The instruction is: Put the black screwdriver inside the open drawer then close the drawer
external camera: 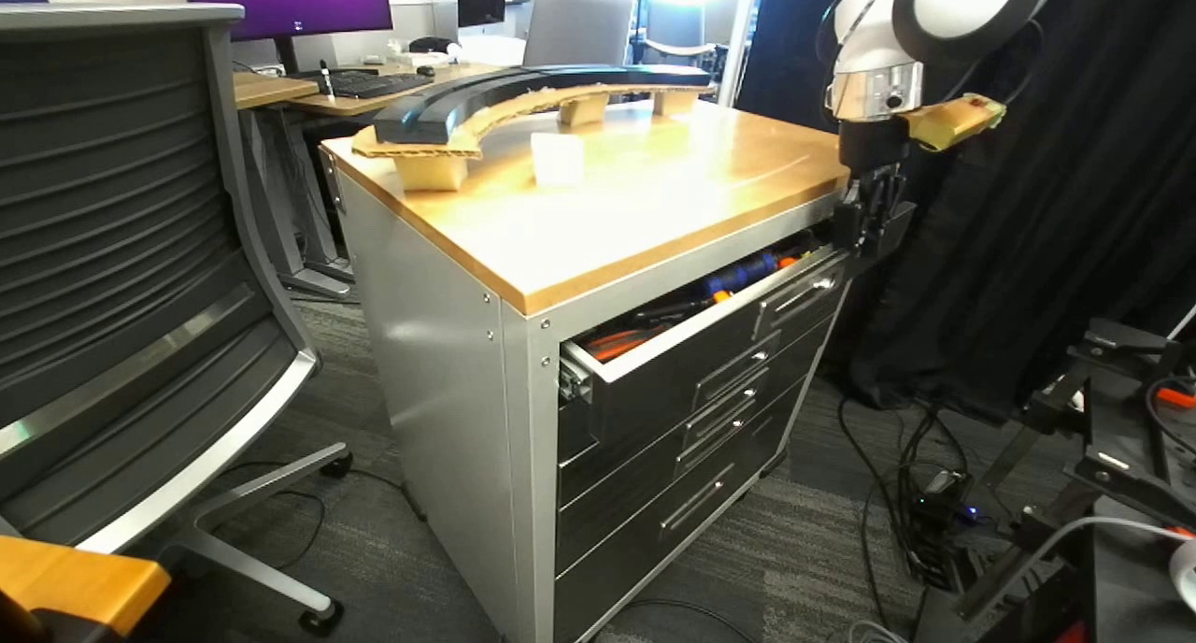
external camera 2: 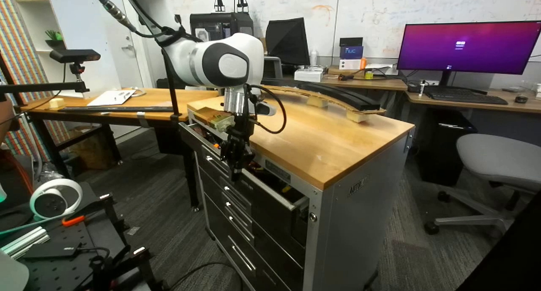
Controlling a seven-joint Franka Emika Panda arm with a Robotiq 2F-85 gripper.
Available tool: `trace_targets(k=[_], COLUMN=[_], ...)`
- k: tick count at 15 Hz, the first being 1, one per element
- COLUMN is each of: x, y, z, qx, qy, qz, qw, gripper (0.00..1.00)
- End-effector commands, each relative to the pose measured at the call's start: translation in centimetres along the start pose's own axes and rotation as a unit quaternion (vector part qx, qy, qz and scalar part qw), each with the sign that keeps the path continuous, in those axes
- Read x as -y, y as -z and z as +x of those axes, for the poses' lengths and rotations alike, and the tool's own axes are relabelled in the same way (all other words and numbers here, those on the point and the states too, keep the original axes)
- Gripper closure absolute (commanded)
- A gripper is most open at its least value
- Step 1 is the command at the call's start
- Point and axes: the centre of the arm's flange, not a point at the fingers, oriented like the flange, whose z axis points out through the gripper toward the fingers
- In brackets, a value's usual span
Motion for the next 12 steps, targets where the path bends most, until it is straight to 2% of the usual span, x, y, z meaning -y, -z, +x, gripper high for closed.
trace_targets(k=[1, 4, 8, 10, 12], x=[0.2, 1.6, 3.4, 3.8, 3.9], y=[-1.1, 0.3, 1.9, 3.2, 6.3], z=[5.2, 5.6, 1.9, 0.4, -1.6], qx=[-0.035, -0.073, -0.115, -0.139, -0.15], qy=[0.023, 0.048, 0.072, 0.07, 0.077], qz=[-0.026, -0.057, -0.087, -0.077, -0.062], qw=[0.9988, 0.9945, 0.9869, 0.9847, 0.9838], gripper=[0.94, 0.95, 0.93, 0.66, 0.54])
